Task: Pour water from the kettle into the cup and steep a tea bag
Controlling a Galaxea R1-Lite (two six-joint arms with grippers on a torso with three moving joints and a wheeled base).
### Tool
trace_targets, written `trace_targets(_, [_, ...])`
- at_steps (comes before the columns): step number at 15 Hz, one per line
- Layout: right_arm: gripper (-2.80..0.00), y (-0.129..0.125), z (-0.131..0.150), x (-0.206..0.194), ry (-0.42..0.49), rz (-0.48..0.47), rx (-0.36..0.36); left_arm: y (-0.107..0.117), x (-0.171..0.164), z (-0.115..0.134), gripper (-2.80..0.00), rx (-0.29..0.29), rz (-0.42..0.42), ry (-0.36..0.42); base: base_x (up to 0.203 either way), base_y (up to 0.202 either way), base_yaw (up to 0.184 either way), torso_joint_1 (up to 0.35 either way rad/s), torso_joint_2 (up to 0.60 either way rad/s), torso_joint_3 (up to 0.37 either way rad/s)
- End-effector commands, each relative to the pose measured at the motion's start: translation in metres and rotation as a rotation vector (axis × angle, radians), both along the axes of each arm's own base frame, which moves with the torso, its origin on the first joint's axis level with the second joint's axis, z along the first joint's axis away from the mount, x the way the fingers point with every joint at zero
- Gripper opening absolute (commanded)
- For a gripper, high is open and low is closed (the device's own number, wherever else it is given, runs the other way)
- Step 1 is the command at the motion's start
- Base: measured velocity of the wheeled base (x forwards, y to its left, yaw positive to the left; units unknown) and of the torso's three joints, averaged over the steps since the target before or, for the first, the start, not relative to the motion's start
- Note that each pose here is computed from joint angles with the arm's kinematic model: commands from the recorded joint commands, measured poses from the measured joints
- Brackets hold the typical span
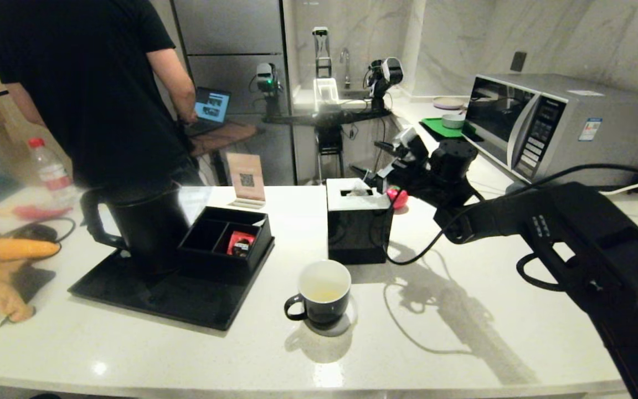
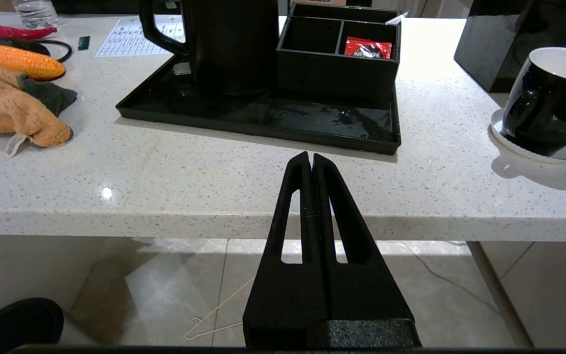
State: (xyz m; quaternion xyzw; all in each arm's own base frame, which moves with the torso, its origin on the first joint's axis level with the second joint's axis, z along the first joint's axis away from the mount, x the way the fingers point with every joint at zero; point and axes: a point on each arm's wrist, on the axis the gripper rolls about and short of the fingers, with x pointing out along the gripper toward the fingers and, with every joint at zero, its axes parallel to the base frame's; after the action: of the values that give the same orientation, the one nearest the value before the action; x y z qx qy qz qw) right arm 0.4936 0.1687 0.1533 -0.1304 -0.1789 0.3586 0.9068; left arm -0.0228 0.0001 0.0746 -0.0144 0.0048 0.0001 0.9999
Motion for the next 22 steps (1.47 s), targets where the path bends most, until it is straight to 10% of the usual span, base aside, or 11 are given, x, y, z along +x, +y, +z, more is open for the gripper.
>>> trace_targets(1, [0.00, -0.020, 0.000, 0.007, -0.023, -0.046, -0.022, 0.000, 0.000, 0.000, -2.80, 0.000, 0.000, 0.000, 0.000, 0.000, 0.000, 0.000, 0.00, 0.000])
trace_targets(7, [0.00, -0.056, -0.001, 0.016, -0.089, -0.139, -0.090, 0.000, 0.000, 0.000, -2.80, 0.000, 0.000, 0.000, 0.000, 0.000, 0.000, 0.000, 0.00, 0.000])
trace_targets(22, [0.00, -0.046, -0.040, 0.001, -0.138, -0.083, -0.191, 0.000, 0.000, 0.000, -2.80, 0.000, 0.000, 0.000, 0.000, 0.000, 0.000, 0.000, 0.00, 0.000])
